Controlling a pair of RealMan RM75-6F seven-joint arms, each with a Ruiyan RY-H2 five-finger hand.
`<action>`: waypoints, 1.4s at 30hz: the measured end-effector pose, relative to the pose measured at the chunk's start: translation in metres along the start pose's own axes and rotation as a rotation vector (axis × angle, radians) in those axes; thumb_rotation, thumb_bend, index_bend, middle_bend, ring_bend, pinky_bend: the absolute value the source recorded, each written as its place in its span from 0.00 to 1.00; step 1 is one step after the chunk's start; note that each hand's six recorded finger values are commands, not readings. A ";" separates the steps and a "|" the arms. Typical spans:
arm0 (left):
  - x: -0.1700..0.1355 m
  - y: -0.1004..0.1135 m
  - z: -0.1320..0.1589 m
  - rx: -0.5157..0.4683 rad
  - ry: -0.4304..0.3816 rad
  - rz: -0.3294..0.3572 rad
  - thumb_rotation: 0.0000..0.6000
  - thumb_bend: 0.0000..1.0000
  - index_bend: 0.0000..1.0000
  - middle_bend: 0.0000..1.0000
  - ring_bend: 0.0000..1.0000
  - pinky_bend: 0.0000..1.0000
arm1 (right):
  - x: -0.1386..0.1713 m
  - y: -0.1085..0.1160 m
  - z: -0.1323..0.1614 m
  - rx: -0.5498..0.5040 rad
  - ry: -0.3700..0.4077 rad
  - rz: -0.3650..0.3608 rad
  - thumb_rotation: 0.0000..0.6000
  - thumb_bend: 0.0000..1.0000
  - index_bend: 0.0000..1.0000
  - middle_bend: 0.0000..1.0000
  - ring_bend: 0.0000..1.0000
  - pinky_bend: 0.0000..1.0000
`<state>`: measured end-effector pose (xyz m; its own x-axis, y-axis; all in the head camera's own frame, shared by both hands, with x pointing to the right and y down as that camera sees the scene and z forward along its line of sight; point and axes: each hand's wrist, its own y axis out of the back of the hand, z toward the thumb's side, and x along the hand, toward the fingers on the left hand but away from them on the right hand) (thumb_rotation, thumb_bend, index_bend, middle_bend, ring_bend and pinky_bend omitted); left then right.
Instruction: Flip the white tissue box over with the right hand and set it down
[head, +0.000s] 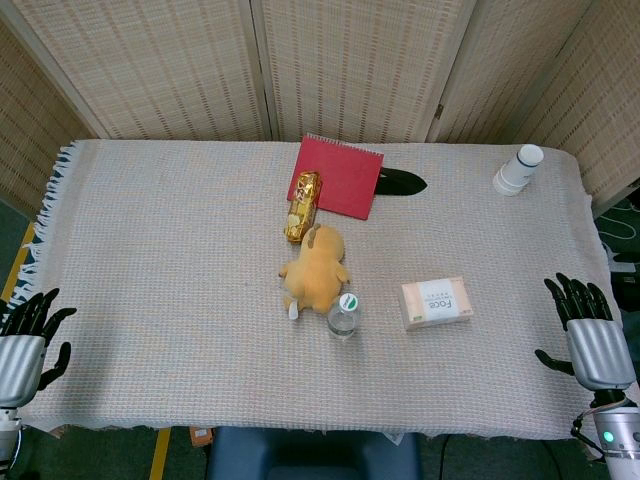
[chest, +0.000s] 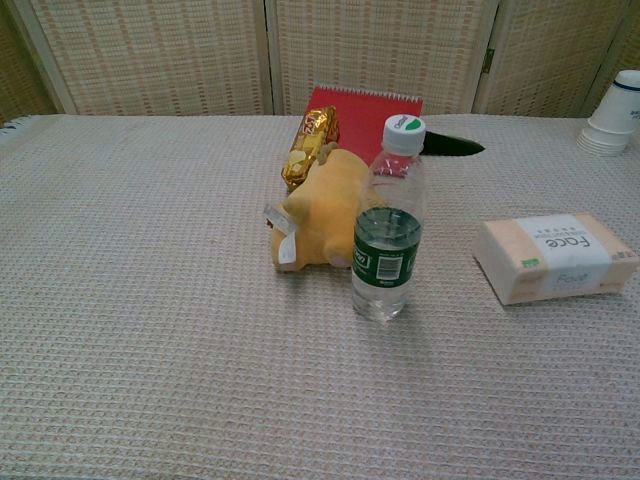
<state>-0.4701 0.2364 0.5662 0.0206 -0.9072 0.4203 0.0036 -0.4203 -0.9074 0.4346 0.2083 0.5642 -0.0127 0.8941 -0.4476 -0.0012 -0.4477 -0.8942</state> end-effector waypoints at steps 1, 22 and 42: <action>0.000 0.000 0.000 0.000 0.001 0.000 1.00 0.50 0.25 0.00 0.00 0.11 | 0.000 0.000 0.000 0.000 0.000 0.001 1.00 0.00 0.00 0.00 0.00 0.00; -0.001 0.002 0.003 -0.001 -0.010 0.004 1.00 0.51 0.25 0.00 0.00 0.11 | -0.020 -0.007 0.020 0.047 0.034 0.068 1.00 0.00 0.00 0.00 0.00 0.00; -0.003 0.007 -0.001 -0.003 0.005 0.018 1.00 0.50 0.25 0.00 0.00 0.11 | -0.106 -0.047 0.135 0.080 0.217 0.287 1.00 0.00 0.07 0.01 0.00 0.00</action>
<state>-0.4714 0.2357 0.5584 0.0152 -0.9147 0.4038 0.0007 -0.4039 -0.9148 0.3013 0.1334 0.6543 0.1883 0.7094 -0.6792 -0.1063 -0.6728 -0.7322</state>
